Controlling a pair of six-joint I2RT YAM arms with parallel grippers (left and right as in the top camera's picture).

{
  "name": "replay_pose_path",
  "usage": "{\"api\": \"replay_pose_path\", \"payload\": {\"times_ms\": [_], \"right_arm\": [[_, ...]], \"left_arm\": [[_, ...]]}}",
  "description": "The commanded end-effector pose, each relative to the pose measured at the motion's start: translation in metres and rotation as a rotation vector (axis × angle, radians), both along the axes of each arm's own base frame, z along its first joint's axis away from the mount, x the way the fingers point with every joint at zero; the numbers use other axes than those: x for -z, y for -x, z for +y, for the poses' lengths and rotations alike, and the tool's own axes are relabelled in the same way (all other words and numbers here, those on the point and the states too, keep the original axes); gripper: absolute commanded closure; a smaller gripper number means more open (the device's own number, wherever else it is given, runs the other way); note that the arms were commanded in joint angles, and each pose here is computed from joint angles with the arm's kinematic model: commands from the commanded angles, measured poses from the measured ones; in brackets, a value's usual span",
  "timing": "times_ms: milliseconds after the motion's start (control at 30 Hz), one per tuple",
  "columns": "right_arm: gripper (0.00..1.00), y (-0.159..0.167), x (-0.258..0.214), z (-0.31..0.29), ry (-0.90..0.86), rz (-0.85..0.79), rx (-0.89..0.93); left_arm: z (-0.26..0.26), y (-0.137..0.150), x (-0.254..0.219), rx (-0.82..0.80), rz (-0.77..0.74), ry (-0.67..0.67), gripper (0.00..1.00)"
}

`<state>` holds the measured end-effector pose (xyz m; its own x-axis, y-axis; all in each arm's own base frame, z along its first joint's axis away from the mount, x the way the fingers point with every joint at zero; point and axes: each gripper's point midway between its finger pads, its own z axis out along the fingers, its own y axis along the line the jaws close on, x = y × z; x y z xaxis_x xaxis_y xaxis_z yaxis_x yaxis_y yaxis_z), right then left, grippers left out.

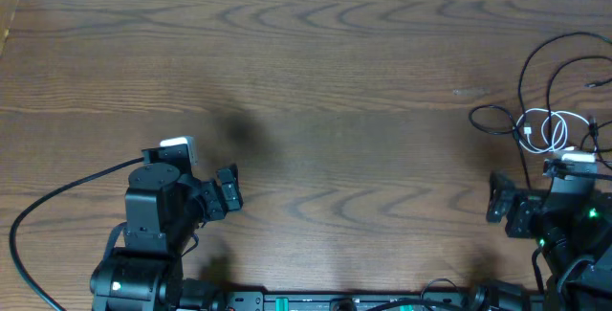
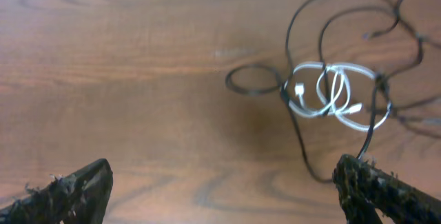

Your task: Untangle cables

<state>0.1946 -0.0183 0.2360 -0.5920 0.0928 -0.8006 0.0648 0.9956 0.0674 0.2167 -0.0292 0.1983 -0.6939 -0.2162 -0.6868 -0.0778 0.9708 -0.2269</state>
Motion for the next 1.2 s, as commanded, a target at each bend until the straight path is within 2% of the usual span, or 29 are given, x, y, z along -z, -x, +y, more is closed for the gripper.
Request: {"api": "replay_pose_path", "payload": {"times_ms": [0, 200, 500, 600, 833, 1000, 1167], "right_arm": [[0.01, 0.008, 0.012, 0.003, -0.025, 0.053, 0.007], [0.01, 0.026, 0.033, 0.008, -0.056, 0.164, 0.007], [0.01, 0.026, 0.028, 0.005, -0.025, 0.132, 0.013], [0.01, 0.014, 0.003, 0.010, -0.006, -0.013, -0.027], [0.01, 0.001, -0.067, 0.022, 0.109, -0.501, -0.106], [0.01, -0.003, -0.077, 0.030, 0.139, -0.714, -0.143], [0.01, -0.012, -0.066, 0.036, 0.145, -0.821, -0.172]], "left_arm": [[0.003, -0.001, 0.001, -0.008, 0.000, -0.013, 0.01], [0.003, -0.001, 0.001, -0.008, 0.001, -0.013, 0.01], [0.003, -0.001, 0.001, -0.008, 0.001, -0.013, 0.01], [0.003, -0.001, 0.001, -0.008, 0.001, -0.013, 0.01], [0.003, -0.001, 0.001, -0.008, 0.001, -0.013, 0.01], [0.003, -0.001, 0.001, -0.008, 0.001, -0.013, 0.01], [0.003, -0.001, 0.001, -0.008, 0.001, -0.013, 0.01]]}}
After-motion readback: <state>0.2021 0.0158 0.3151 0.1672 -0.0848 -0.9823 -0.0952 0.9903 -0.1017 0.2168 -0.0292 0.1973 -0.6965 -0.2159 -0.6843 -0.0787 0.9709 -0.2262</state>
